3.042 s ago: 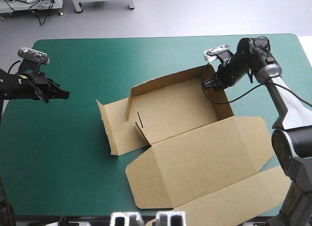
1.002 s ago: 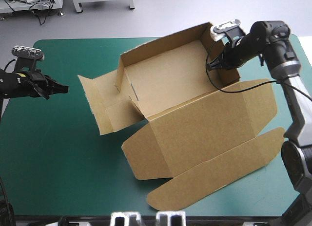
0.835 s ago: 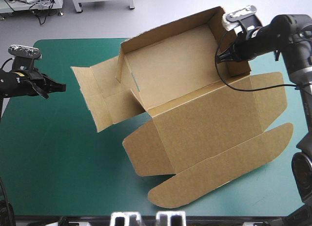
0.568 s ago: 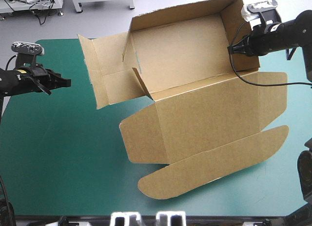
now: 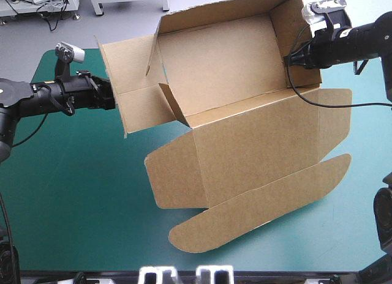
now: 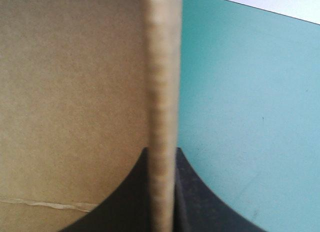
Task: Fold the box
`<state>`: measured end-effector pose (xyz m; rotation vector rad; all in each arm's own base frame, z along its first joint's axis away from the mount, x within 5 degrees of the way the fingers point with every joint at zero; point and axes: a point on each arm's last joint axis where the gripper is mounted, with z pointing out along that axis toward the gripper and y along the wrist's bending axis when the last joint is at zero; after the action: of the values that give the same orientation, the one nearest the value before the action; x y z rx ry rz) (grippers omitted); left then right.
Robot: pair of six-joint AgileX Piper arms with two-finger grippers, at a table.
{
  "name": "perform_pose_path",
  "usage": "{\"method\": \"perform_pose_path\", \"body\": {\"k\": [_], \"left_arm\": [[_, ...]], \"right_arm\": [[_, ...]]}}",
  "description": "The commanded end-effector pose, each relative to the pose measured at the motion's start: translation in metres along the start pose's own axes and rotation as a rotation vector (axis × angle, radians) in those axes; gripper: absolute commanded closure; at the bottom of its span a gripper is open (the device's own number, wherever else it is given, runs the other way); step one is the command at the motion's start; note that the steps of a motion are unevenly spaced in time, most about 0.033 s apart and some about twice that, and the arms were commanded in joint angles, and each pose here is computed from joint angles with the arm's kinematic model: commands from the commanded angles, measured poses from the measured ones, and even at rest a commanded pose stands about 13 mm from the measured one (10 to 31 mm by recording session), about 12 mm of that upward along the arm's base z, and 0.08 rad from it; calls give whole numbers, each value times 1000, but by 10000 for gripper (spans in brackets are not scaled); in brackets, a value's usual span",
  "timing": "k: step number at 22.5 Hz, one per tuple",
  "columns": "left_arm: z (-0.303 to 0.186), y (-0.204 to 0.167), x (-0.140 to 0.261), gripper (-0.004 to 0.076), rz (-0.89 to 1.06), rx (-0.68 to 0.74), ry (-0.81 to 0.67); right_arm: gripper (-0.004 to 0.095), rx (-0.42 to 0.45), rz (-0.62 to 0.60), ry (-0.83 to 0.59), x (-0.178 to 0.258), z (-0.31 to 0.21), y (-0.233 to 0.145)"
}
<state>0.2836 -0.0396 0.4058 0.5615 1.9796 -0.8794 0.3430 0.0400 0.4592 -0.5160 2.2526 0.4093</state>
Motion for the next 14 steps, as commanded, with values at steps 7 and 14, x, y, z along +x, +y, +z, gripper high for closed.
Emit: {"method": "perform_pose_path", "body": {"k": [7, 14], "left_arm": [[5, -62, -19, 734, 69, 375, -123], [1, -67, -26, 733, 40, 436, -203]], "right_arm": [[928, -48, 54, -7, -4, 14, -6], [927, -42, 63, -31, -7, 17, -4]]}}
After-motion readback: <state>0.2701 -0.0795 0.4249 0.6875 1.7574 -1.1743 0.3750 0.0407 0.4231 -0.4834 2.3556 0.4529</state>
